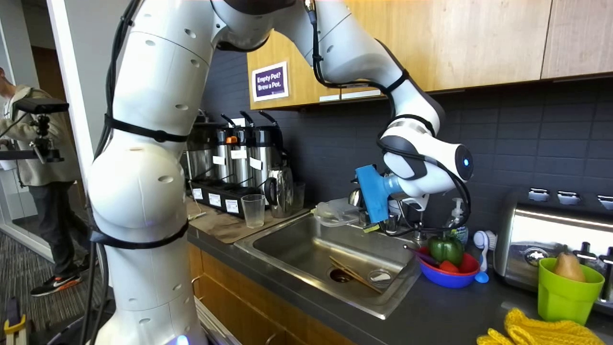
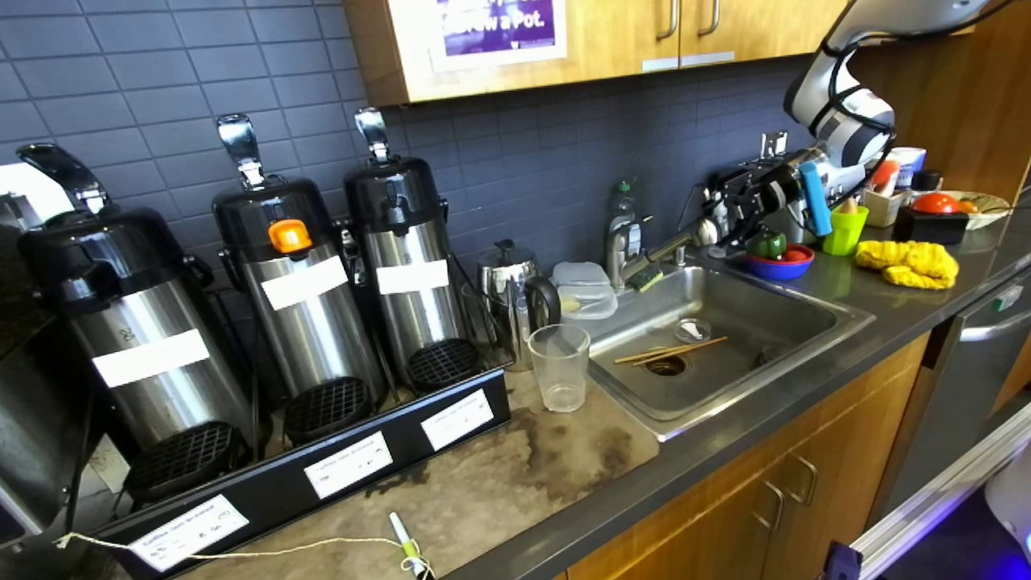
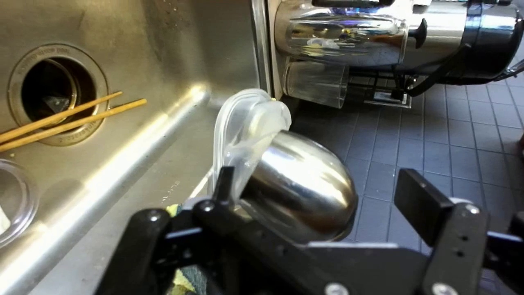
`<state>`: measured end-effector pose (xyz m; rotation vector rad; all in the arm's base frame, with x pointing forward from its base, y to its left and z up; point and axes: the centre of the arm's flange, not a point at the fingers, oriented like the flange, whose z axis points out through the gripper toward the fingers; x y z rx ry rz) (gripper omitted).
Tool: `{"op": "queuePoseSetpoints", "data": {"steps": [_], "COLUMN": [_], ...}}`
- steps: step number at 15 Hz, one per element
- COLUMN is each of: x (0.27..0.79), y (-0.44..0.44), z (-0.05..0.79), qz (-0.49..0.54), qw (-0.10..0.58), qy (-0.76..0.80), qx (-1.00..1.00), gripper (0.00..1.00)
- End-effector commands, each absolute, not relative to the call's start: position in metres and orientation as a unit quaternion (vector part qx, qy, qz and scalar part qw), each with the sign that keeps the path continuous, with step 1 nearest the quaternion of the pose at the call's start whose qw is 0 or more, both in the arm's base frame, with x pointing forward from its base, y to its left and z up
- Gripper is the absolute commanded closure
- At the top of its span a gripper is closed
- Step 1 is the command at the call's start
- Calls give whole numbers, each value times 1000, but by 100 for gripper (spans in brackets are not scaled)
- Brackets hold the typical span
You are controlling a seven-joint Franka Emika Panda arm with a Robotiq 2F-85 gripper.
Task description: Move the tap nozzle to the left
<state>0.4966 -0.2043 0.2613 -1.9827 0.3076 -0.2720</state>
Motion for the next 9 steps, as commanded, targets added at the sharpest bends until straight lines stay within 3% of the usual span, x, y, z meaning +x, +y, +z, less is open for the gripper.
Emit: {"op": "queuePoseSetpoints", "data": {"steps": [1,9], "x": [496,516], "y": [-203,-196], "z": [253,253], "qz": [-99,-103], "qw": [530,539], "qy": [116,114], "qx": [-834,-829], "gripper": [0,0]}}
